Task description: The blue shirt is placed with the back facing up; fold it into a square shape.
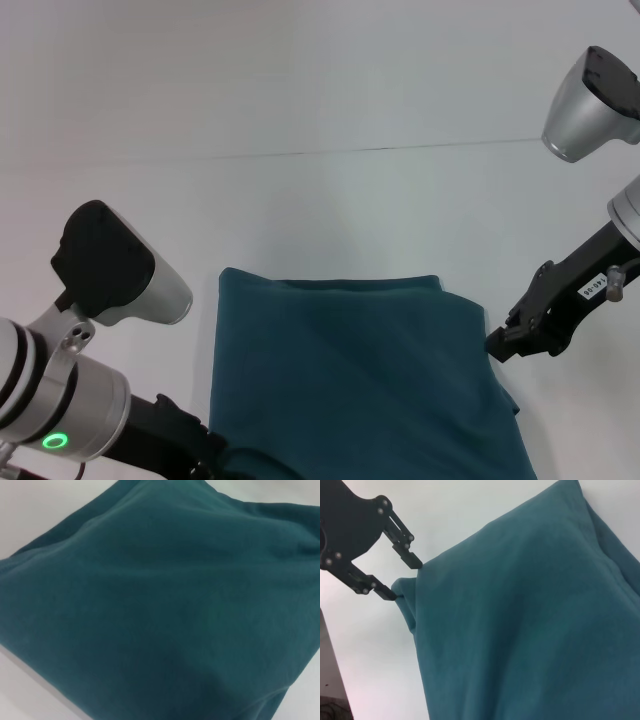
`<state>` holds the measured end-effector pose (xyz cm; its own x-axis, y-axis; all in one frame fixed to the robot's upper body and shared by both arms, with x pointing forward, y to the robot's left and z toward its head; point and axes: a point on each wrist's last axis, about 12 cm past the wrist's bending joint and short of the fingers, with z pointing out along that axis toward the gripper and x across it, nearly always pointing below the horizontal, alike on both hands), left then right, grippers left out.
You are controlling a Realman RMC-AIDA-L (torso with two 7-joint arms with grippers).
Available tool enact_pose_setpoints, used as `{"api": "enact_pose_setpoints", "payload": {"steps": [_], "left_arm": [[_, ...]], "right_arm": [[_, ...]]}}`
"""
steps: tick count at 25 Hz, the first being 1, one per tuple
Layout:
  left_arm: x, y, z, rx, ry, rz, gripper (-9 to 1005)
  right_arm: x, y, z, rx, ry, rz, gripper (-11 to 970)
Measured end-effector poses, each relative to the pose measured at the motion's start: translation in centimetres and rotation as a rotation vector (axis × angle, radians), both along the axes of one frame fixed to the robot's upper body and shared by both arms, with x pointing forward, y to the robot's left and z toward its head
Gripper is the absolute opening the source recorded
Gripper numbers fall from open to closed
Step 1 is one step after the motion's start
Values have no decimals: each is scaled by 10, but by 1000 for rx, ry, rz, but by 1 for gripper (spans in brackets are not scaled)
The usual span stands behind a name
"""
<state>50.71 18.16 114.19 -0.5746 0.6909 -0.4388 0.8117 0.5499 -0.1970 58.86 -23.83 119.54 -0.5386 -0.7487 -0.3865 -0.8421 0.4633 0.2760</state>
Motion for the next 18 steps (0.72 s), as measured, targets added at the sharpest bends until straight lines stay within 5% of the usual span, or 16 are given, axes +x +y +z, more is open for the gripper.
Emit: {"api": "enact_pose_setpoints", "payload": {"steps": [18], "left_arm": [[-3,-8,2,11,27,-15,552]], "right_arm": [[1,1,-1,2,-1,-6,0]]}}
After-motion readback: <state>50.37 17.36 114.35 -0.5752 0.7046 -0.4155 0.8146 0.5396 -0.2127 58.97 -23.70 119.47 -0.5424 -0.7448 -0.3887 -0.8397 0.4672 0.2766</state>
